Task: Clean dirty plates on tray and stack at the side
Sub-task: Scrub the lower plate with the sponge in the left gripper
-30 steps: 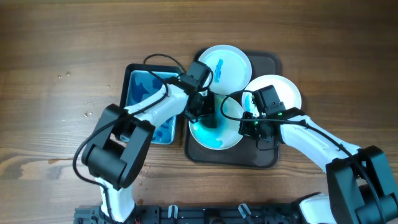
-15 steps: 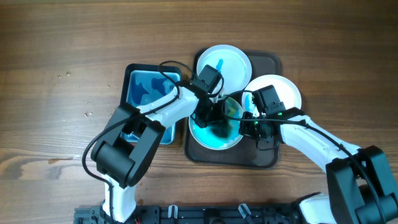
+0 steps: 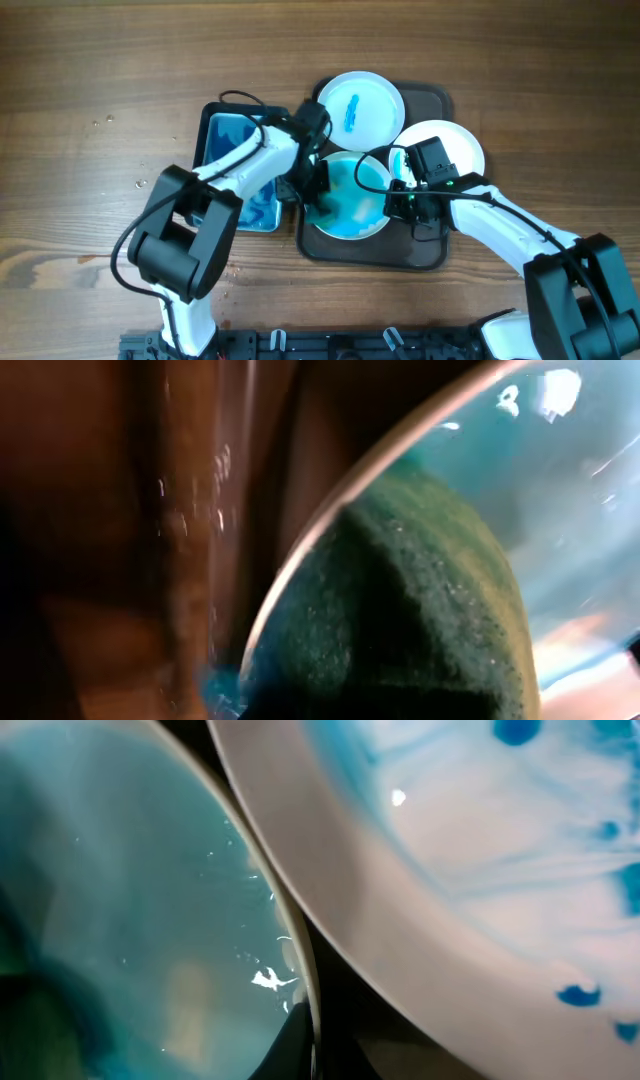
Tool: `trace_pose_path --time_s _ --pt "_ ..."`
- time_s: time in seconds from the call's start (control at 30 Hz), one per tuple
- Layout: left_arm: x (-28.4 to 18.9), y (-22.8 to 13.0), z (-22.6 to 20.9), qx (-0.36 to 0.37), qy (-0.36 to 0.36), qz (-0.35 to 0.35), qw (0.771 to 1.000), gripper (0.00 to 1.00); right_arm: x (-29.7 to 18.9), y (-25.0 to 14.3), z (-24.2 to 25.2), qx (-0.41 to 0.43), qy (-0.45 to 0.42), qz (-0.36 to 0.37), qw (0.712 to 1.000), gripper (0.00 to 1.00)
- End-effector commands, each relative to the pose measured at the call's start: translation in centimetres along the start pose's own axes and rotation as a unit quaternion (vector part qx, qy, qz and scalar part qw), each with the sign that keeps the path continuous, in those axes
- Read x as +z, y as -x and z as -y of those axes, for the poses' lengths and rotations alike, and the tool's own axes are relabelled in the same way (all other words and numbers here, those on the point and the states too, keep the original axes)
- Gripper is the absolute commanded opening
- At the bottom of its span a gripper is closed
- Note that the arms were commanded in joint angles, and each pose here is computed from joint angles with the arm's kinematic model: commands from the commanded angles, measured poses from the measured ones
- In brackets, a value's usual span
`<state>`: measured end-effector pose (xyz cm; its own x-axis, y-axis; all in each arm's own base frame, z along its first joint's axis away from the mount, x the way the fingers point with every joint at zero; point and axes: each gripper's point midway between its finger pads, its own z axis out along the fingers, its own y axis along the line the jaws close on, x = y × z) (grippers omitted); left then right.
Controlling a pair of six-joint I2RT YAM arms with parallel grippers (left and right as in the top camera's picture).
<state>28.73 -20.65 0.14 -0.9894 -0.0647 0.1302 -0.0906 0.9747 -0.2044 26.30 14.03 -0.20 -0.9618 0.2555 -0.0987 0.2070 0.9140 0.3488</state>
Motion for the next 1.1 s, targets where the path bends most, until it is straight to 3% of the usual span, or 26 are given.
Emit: trace_pose_path --time_s 0.0,0.17,0.4,0.53,0.87,1.07 --pt "2.1 3.2 -2.8 -0.024 0.028 0.031 0.999 0.04 1.0 -0.6 3.2 0.009 -0.065 -0.003 0.998 0.04" --pt "2.2 3.4 2.1 -0.006 -0.075 0.031 0.997 0.04 1.0 -0.6 3.2 0.009 -0.065 -0.003 0.998 0.04" --pt "2.9 2.2 7.7 0.063 -0.109 0.06 0.99 0.04 1.0 -0.7 3.2 -0.003 -0.065 -0.004 0.998 0.05" --pt "3.6 1.6 9.9 0.061 -0.125 0.066 0.988 0.04 1.0 -0.7 3.2 -0.003 -0.066 -0.004 0.998 0.04" --pt "4.8 -2.4 10.9 0.062 -0.158 -0.03 0.985 0.04 1.0 -0.8 3.2 -0.002 -0.067 -0.006 0.998 0.04" --pt "4.1 -4.8 12.0 0.107 -0.201 -0.082 0.97 0.04 1.0 -0.8 3.2 -0.002 -0.066 -0.006 0.998 0.04"
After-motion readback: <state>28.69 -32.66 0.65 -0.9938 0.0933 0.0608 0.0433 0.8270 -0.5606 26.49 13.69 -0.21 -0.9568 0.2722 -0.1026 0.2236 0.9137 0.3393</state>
